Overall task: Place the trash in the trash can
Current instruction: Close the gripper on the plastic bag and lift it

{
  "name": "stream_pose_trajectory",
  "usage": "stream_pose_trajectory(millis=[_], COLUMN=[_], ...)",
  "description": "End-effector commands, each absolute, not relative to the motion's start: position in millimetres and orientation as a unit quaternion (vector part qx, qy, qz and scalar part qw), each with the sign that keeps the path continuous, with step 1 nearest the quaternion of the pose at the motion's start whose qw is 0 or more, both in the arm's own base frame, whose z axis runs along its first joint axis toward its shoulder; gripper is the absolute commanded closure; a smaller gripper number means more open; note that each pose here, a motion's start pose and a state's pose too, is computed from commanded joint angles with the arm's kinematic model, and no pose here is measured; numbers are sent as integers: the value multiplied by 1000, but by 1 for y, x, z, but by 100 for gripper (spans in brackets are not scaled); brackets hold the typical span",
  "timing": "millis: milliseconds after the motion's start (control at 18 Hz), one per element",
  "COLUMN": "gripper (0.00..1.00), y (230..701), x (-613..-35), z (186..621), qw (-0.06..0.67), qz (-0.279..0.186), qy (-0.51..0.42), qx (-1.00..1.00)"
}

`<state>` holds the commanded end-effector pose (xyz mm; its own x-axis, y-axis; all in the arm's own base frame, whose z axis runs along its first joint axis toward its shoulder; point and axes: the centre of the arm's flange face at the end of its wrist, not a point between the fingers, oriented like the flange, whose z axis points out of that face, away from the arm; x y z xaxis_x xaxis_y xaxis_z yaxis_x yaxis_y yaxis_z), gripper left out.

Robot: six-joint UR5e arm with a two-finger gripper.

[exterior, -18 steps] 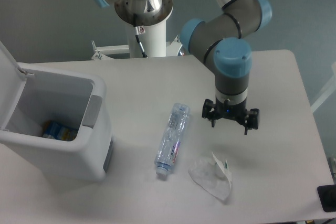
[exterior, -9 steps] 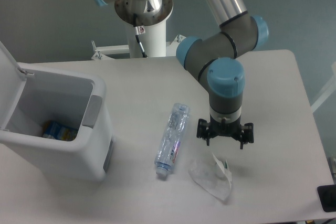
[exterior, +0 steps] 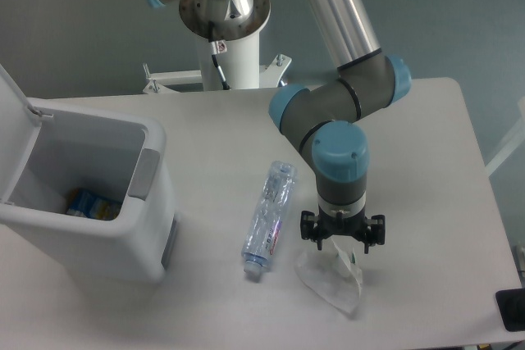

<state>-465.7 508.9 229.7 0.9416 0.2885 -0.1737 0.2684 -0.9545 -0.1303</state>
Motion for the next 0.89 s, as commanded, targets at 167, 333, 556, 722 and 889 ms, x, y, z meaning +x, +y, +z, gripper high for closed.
stream_pose_trajectory(millis=[167,333,556,722,889], gripper=[100,100,100,100,100], y=[510,511,520,529,533], x=[-466,-467,-476,-478,-483], z=[233,236,255,268,284], qw=[58,62,86,126,159], qz=[96,96,105,77,58], qy=[-145,-147,-207,-239,-270], qx=[-983,-982,-969,-960,-948])
